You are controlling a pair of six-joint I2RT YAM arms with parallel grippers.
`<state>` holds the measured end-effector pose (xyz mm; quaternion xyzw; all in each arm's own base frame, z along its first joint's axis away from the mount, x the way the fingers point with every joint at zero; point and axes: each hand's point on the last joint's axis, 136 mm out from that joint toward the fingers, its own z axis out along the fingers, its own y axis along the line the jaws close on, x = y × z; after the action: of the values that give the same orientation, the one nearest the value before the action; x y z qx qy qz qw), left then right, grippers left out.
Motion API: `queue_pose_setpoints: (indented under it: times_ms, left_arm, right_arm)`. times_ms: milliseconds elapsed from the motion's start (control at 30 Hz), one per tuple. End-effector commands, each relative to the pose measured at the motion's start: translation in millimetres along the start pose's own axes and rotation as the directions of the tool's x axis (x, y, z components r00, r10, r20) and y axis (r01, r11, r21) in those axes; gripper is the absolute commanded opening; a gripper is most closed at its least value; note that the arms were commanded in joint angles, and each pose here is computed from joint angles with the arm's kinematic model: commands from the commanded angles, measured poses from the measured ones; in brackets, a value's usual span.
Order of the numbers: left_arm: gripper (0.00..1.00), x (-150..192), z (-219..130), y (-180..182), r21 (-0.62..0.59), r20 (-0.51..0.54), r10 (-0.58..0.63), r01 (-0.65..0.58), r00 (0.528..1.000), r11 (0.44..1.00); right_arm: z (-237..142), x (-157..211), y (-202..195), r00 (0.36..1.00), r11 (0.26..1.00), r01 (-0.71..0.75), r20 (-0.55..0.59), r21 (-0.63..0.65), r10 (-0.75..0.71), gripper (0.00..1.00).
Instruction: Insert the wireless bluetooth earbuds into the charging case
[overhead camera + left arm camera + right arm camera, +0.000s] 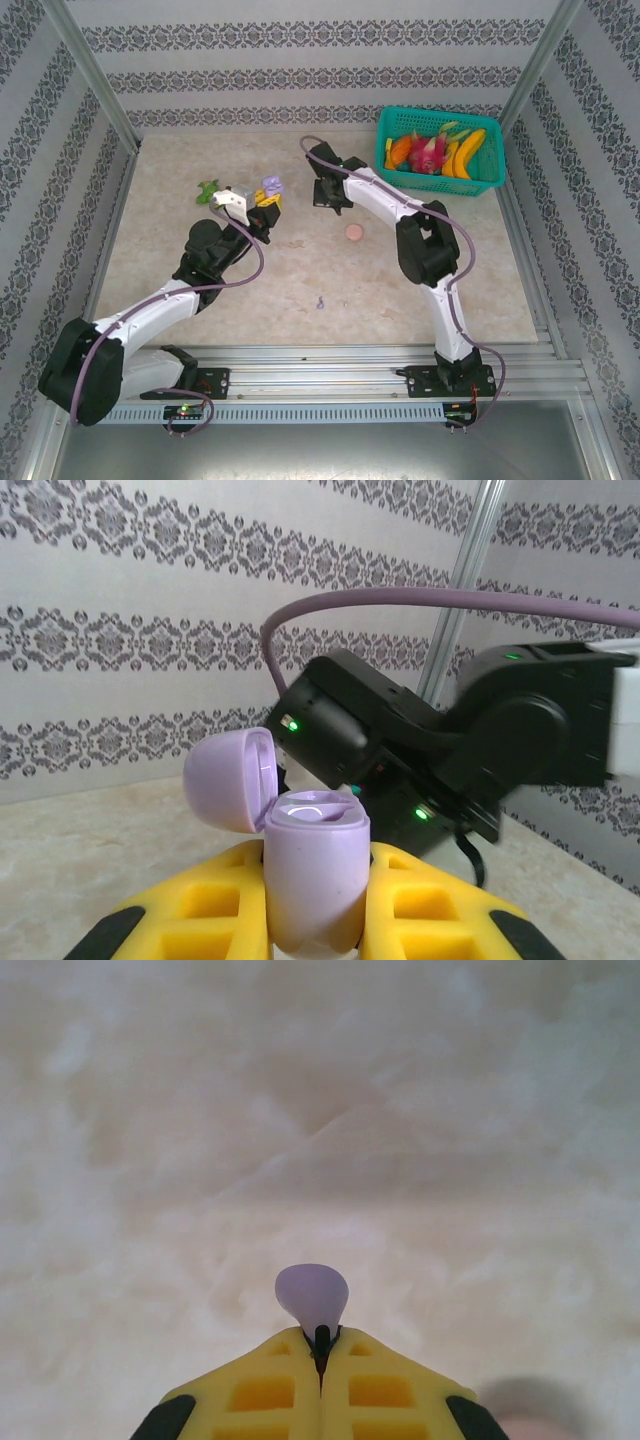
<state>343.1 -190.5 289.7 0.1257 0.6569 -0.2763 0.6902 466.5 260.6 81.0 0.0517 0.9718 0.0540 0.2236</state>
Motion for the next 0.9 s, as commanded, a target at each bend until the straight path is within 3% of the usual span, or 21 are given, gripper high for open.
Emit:
queue_pose_setpoints:
  times_ms: [0, 267, 433, 733, 867]
  left_arm:
    - [0.00, -12.0, -7.3, -4.3, 0.000, 0.044, -0.008, 0.008, 0.999, 1.000]
    - [0.00, -16.9, -19.9, -5.3, -0.004, 0.054, -0.009, 0.009, 0.999, 1.000]
    - [0.00, -15.8, -23.9, -6.2, -0.003, 0.047, -0.007, 0.007, 0.999, 1.000]
    - [0.00, -14.2, -26.3, -5.9, -0.007, 0.039, 0.007, -0.007, 0.999, 1.000]
    - [0.00, -13.7, -26.4, -5.3, -0.009, 0.037, 0.009, -0.009, 0.999, 1.000]
  right_arm:
    - [-18.2, 19.0, 13.2, 1.000, 0.999, 0.011, 0.014, -0.052, -0.010, 0.00]
    - [-26.8, 111.9, 4.1, 0.998, 0.998, 0.037, -0.050, -0.043, -0.040, 0.00]
    - [-24.8, 151.8, -11.6, 0.996, 0.999, 0.040, -0.083, -0.007, -0.040, 0.00]
    - [-16.4, 178.3, -19.5, 0.991, 0.999, 0.038, -0.126, 0.021, -0.035, 0.00]
    - [-15.7, 178.6, -21.1, 0.991, 0.999, 0.040, -0.132, 0.034, -0.035, 0.12]
